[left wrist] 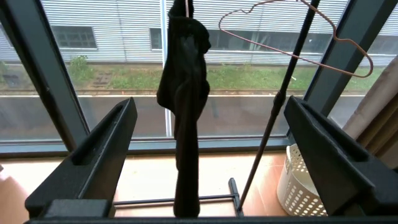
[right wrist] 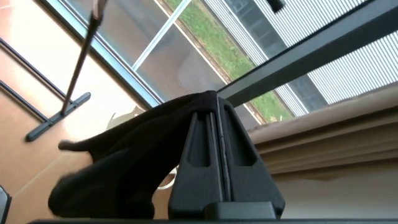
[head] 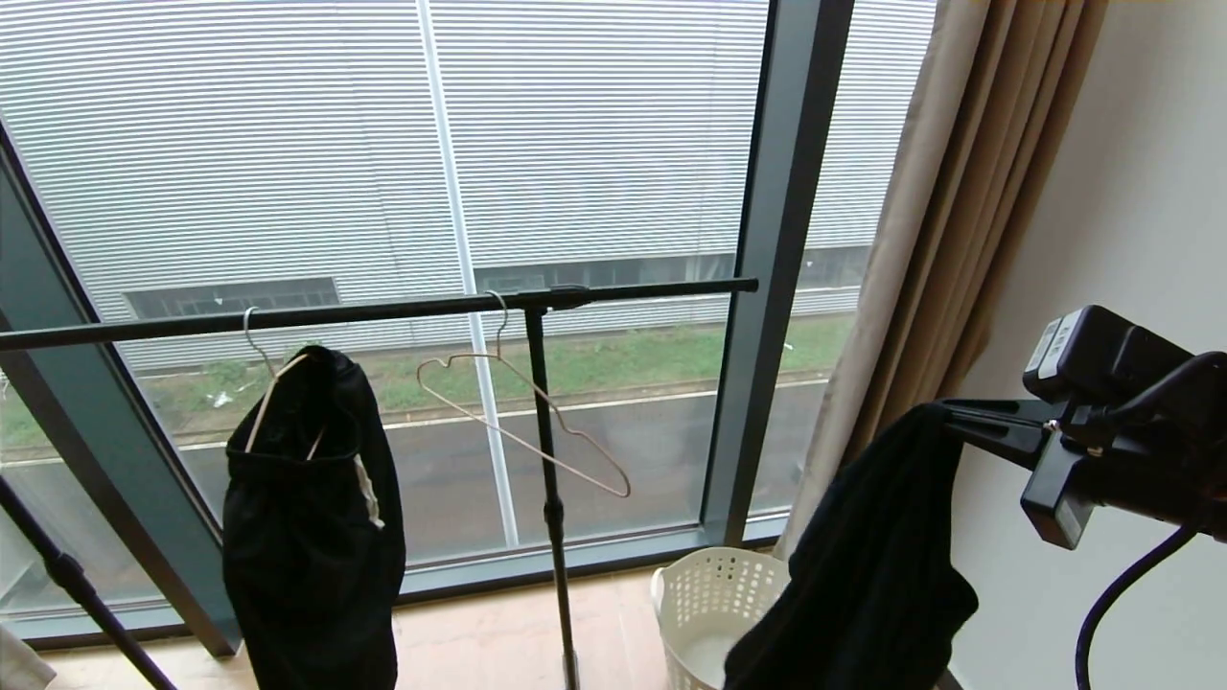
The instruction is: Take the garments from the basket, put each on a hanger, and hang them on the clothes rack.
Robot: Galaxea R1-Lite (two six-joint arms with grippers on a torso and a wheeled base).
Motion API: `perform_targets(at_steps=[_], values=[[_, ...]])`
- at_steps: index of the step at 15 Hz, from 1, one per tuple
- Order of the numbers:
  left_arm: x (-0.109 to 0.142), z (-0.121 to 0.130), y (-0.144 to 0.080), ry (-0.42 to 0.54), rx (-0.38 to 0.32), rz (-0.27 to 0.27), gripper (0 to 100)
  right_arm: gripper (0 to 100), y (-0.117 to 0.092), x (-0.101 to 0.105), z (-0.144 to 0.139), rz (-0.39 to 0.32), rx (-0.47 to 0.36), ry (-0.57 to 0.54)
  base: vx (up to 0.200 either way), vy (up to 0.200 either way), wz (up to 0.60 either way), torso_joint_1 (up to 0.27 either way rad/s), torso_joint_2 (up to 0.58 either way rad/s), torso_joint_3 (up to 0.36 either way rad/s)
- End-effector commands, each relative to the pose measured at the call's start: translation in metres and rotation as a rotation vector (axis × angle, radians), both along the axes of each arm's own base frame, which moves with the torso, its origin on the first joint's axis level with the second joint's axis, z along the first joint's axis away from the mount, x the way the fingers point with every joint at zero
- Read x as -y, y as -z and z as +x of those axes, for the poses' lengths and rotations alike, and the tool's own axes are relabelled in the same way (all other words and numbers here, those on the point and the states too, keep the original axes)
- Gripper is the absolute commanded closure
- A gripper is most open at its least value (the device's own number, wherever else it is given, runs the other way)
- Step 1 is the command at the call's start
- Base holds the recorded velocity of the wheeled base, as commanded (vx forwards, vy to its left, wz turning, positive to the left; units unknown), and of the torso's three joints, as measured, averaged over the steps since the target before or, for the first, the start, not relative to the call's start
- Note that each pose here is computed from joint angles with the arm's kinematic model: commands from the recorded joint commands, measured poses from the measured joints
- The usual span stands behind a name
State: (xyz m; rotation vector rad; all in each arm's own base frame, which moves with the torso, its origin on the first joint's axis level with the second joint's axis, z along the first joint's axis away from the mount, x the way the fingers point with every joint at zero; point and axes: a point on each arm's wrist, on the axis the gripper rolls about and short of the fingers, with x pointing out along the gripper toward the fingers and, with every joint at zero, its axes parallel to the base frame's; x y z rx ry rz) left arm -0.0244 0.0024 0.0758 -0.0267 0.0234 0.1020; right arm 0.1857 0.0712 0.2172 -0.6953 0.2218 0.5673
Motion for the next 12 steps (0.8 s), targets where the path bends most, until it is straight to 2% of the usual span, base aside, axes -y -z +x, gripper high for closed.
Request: perform_targets(at_steps=[1,3,8,12], values=[[0.0000,0.0001,0.0000,-0.001,-0.001,-0.001,0,100,-0.0001,-0.0001,-0.0001,0.000,0.000,-0.001,-0.200,0.200,0.00,0.002,0.01,-0.002],[0.0000,0.0001,0.0000,-0.001,-0.001,-0.001,0,100,-0.0005,-0.0001,0.0000,0.001,0.002,-0.001,-0.200,0.200,0.00,-0.007,0.00,0.002],[0.0000,0.0001,0.0000,-0.001,-0.001,-0.001,0,100,-0.0001,-0.0001,-0.0001,0.000,0.000,-0.001,-0.200,0.000,0.00,0.001,0.00,0.000],[0.0000,0.0001,0.0000,-0.001,-0.001,-0.001,0,100,-0.0001,-0.0001,-0.0001,0.000,0.000,-0.001,0.000,0.000,0.00,0.000,0.00,0.000]])
